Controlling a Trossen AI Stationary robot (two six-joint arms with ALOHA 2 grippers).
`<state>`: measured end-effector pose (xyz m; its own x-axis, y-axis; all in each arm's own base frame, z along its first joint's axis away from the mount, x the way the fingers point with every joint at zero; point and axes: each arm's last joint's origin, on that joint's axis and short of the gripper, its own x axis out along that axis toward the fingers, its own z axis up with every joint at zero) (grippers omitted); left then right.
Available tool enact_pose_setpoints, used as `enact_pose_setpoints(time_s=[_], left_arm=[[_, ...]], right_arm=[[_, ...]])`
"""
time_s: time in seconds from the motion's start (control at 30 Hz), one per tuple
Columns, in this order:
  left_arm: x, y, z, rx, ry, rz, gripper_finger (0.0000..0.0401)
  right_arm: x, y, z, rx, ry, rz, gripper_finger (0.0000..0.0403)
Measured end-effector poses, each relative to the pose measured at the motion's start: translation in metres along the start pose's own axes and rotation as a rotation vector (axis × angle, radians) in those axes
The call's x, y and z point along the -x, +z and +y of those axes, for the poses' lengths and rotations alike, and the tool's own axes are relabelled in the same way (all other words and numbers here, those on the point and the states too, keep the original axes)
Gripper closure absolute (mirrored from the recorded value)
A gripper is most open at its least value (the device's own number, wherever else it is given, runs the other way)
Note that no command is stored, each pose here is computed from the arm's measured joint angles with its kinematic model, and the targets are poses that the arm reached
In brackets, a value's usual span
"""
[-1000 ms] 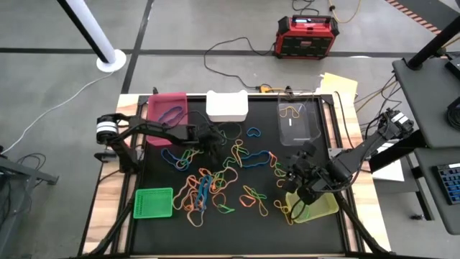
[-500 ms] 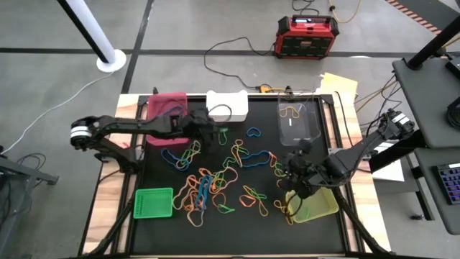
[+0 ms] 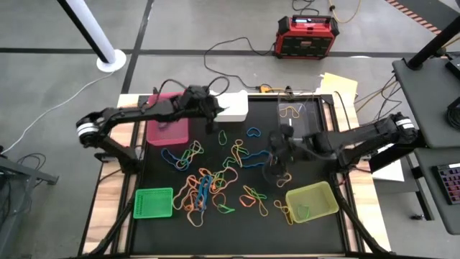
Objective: Sort rubber bands into baskets
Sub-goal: Put the green rubber band into the white bin, then put the blue rubber band into the pink bin
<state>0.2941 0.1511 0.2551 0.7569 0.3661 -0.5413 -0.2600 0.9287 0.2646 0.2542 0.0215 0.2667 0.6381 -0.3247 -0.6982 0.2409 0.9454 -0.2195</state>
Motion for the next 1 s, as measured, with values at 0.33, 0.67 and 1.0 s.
enact_pose_setpoints(time_s=[0.33, 0.67, 1.0], left_arm=[[-0.060, -0.010, 0.059, 0.062, -0.031, 0.288, 0.0401], [-0.079, -0.011, 0.073, 0.132, -0.109, 0.337, 0.0389], [-0.072, -0.007, 0.072, 0.183, -0.104, 0.350, 0.0307]], right_arm=[[-0.024, 0.004, -0.067, -0.079, 0.064, 0.006, 0.0394], [-0.028, 0.002, -0.086, -0.134, 0.079, -0.012, 0.0393], [-0.031, 0.000, -0.084, -0.150, 0.106, -0.027, 0.0393]])
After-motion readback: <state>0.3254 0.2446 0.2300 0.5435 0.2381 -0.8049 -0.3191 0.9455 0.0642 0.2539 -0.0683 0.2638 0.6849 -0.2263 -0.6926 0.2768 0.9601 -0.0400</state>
